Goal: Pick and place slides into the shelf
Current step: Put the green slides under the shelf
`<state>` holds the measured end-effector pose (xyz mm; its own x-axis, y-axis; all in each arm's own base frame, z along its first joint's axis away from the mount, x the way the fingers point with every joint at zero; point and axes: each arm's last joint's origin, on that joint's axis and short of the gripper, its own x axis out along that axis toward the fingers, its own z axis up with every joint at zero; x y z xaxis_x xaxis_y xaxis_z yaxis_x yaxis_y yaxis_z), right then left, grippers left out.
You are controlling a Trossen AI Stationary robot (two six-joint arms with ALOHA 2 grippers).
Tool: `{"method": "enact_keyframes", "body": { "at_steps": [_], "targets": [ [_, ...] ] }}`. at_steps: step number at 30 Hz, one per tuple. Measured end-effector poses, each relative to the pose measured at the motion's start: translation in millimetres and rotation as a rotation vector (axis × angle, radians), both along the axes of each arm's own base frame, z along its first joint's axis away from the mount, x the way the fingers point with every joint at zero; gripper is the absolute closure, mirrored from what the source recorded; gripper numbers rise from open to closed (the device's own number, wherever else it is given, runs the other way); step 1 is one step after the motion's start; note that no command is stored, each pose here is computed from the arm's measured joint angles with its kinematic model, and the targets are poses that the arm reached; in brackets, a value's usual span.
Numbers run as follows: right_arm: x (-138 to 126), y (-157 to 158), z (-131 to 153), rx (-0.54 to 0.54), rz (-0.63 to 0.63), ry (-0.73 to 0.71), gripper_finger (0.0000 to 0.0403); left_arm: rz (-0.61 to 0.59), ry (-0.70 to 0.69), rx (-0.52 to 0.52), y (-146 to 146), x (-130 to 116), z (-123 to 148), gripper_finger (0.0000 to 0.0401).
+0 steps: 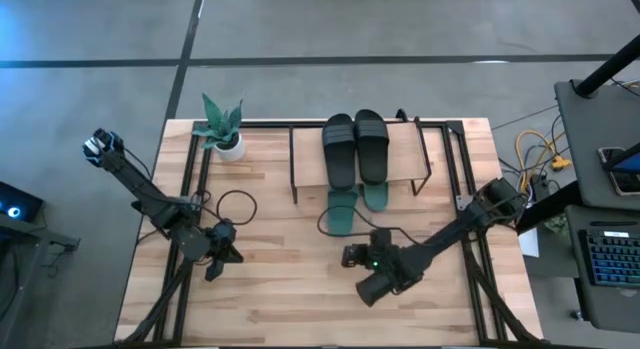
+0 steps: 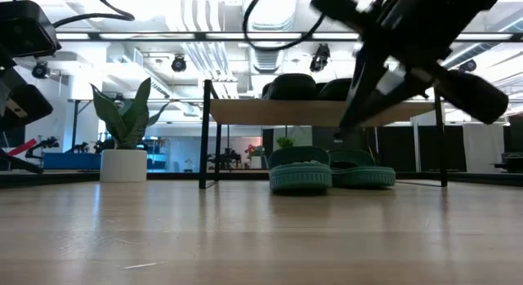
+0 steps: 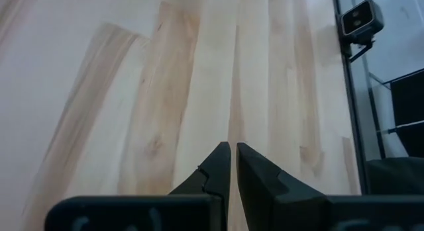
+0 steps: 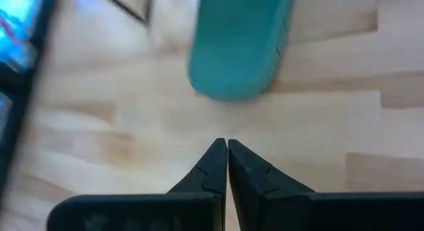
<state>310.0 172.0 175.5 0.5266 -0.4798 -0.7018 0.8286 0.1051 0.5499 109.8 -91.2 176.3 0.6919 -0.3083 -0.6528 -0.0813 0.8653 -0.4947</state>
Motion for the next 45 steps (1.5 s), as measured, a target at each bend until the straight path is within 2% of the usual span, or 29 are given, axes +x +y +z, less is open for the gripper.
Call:
{"method": "enact_keyframes", "body": {
  "at_steps": [3,5,14,23,26,31,34,40,45],
  "targets": [
    [-6.0,7.5,6.5,-0.061,-0.067,-0.094,0.0394,-0.013,-0.020,0.004,-3.7,4.2,-0.5,0.0390],
    [-8.0,12.5,9.3,-0.074,-0.066,-0.121,0.0394,-0.022,-0.036,0.005,-6.1,7.3,-0.7,0.0390],
    [-17.9,49.2,26.4,0.013,0.045,-0.183,0.0394,-0.008,-0.101,-0.019,-7.2,26.4,-0.3,0.0390],
    [-43.8,80.6,37.6,0.038,0.080,-0.237,0.0394,-0.026,-0.205,-0.072,-2.2,66.7,-6.7,0.0390],
    [-50.0,85.3,38.7,0.042,0.094,-0.236,0.0394,0.005,-0.241,-0.095,1.4,81.6,-12.2,0.0390],
    [-53.8,86.1,40.6,0.029,0.108,-0.227,0.0394,0.059,-0.221,-0.081,6.7,100.1,-22.9,0.0390],
    [-54.7,85.2,44.8,0.023,0.120,-0.230,0.0394,0.035,-0.207,-0.108,5.8,110.5,-20.9,0.0390],
    [-66.1,83.7,71.4,-0.110,0.224,-0.274,0.0394,0.025,-0.255,-0.151,4.8,133.6,-1.5,0.0390],
    [-78.9,77.3,94.1,-0.225,0.344,-0.228,0.0394,0.074,-0.278,-0.149,11.5,154.8,9.1,0.0390]
  ]
}}
